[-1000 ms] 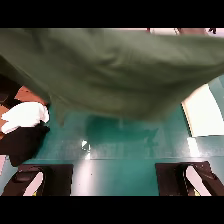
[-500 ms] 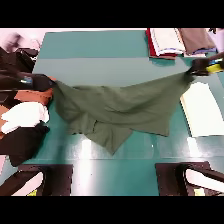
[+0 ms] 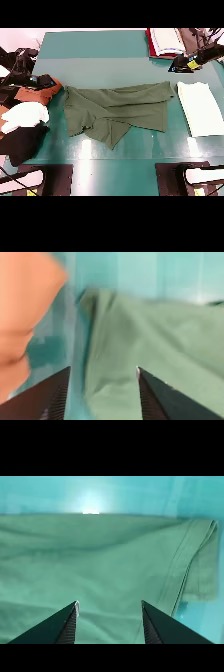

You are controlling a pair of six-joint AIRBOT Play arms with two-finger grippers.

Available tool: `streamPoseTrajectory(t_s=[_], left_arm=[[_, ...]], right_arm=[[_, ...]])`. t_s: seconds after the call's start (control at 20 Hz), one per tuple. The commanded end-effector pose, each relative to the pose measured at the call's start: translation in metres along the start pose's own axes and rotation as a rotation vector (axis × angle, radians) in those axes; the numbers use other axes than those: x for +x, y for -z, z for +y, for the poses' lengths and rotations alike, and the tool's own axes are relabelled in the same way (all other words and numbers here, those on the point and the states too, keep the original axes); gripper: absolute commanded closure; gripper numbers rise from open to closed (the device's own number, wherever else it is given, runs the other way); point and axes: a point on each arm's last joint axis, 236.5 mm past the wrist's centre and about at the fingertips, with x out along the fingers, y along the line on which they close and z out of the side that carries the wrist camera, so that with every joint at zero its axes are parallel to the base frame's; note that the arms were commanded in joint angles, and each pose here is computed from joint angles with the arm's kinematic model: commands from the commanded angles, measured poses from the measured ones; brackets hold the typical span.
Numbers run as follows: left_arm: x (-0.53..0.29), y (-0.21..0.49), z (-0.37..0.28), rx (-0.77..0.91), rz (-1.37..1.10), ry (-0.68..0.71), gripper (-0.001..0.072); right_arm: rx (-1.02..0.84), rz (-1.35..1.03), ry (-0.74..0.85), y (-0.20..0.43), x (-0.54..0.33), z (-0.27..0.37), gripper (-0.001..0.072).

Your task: Fold the shirts.

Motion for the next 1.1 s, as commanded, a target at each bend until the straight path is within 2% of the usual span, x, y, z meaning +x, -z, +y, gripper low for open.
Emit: streamPoseTrajectory(t_s=[0.0,0.25,0.35,0.55,0.8,0.9,0.95,1.05], left_arm=[[0.010,0.037,0.023,-0.026,0.115,0.000,0.0209],[0.047,0.092,0.031,-0.074,0.158,0.036,0.0210],[0.054,0.099,0.032,-0.105,0.150,0.041,0.0210],[0.069,0.102,0.013,-0.032,0.154,0.049,0.0210],[0.093,0.123,-0.005,-0.068,0.230,0.070,0.0221],[0.085,0.119,-0.013,-0.074,0.258,0.096,0.0621],[0.079,0.115,-0.017,-0.055,0.268,0.106,0.0682],[0.064,0.096,-0.029,-0.021,0.239,0.128,0.0682]], right_arm=[[-0.032,0.026,-0.015,0.012,-0.020,0.011,0.0265],[-0.040,0.052,-0.042,0.020,-0.025,0.021,0.0269],[-0.038,0.049,-0.064,0.019,-0.026,0.026,0.0269],[-0.040,0.043,-0.064,0.018,-0.025,0.027,0.0269],[-0.042,0.063,-0.065,0.024,-0.028,0.028,0.0269],[-0.036,0.048,-0.053,0.025,-0.033,0.024,0.0270],[-0.021,0.049,-0.050,0.032,-0.033,0.020,0.0270],[0.046,0.089,-0.038,0.063,-0.029,0.002,0.0270]])
